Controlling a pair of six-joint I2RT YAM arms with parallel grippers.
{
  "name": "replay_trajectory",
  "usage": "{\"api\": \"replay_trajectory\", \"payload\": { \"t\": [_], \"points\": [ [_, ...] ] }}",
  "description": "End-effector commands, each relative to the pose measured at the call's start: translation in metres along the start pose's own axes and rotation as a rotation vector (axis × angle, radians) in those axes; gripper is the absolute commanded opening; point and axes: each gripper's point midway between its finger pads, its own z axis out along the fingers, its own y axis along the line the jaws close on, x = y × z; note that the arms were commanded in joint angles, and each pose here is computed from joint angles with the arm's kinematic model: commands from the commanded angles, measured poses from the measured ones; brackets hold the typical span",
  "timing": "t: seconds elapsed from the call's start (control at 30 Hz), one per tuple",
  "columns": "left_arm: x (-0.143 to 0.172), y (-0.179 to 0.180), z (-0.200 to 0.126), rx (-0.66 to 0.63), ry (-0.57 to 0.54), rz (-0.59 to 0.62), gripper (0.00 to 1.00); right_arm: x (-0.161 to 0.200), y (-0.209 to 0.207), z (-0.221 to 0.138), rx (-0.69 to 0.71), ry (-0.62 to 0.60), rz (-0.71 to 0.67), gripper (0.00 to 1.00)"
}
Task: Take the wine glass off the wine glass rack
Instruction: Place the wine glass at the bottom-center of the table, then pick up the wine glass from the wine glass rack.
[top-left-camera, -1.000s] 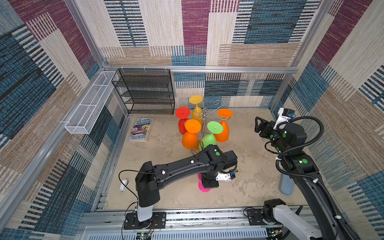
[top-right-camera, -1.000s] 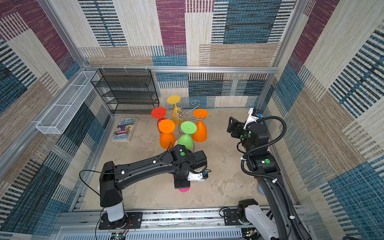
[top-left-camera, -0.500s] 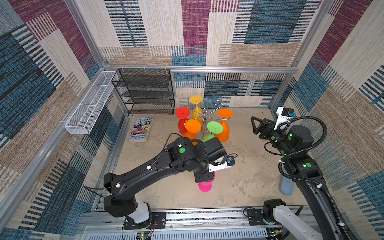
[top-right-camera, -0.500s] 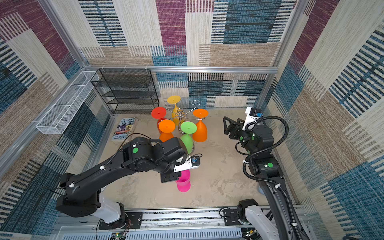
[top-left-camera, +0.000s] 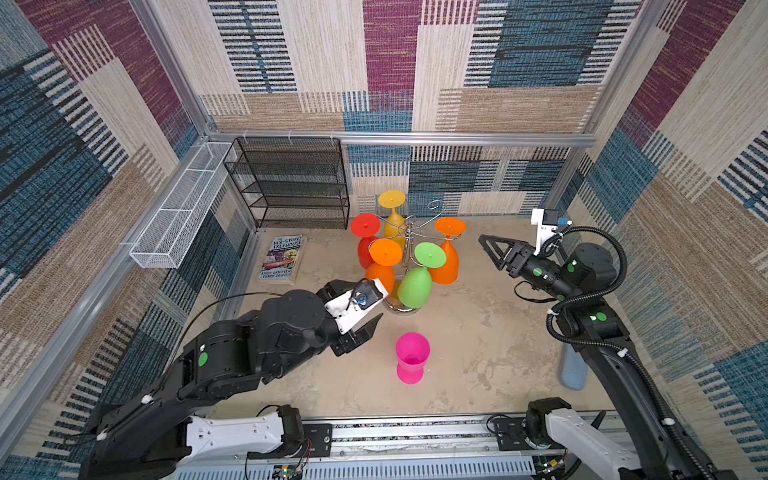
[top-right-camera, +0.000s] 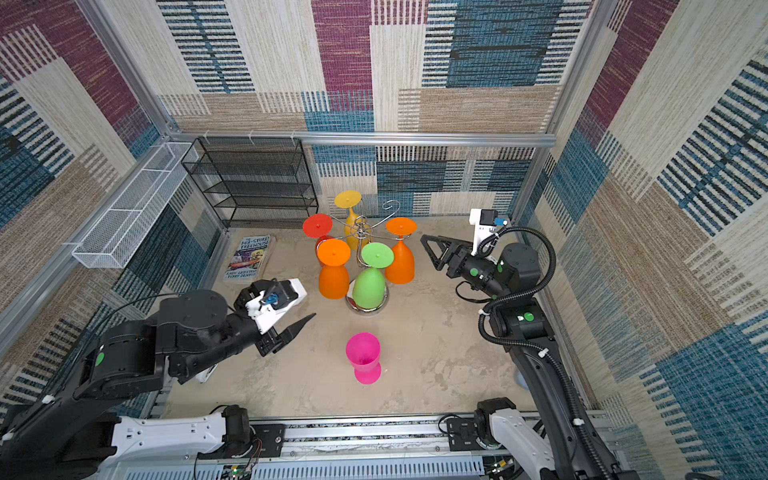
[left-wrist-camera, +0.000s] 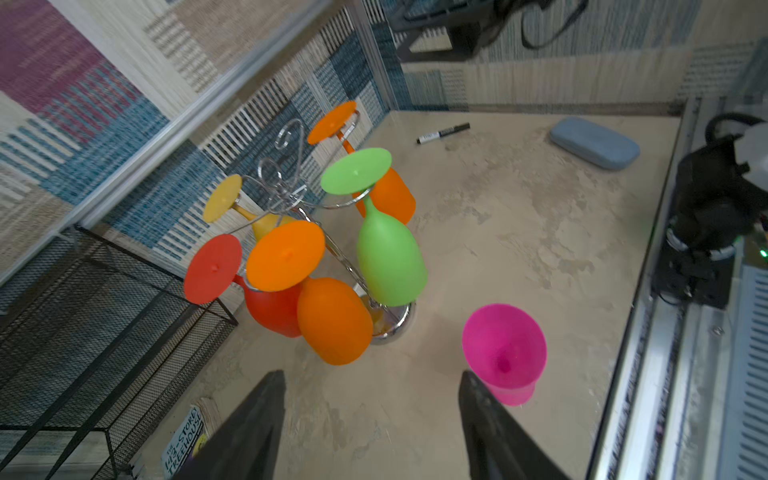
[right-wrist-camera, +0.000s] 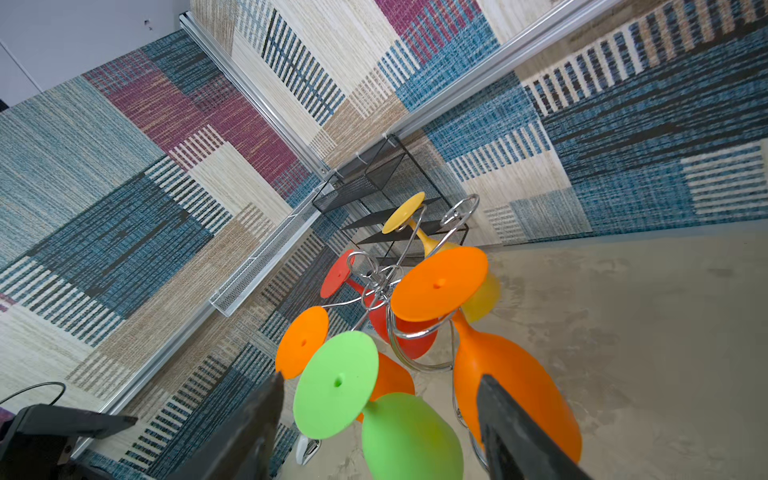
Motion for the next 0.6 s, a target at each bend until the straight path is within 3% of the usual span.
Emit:
{"api": "replay_trajectory", "payload": {
  "t": [0.0,0.13,0.57],
  "points": [
    [-0.025,0.044,-0.015,-0.222,-0.162,-0.091,0.77,0.004,0.007,0.005,-0.079,0.026,0.058,0.73],
    [-0.018,0.054,-0.023,-0.28,-0.185,-0.106,0.77,0.01,-0.003,0.012,-0.078,0.046,0.097,0.7],
    [-0.011,0.043,-0.012,-0.259,-0.16,-0.073,0.77,0.014,-0.015,0.028,-0.102,0.07,0.174,0.63]
  ]
}}
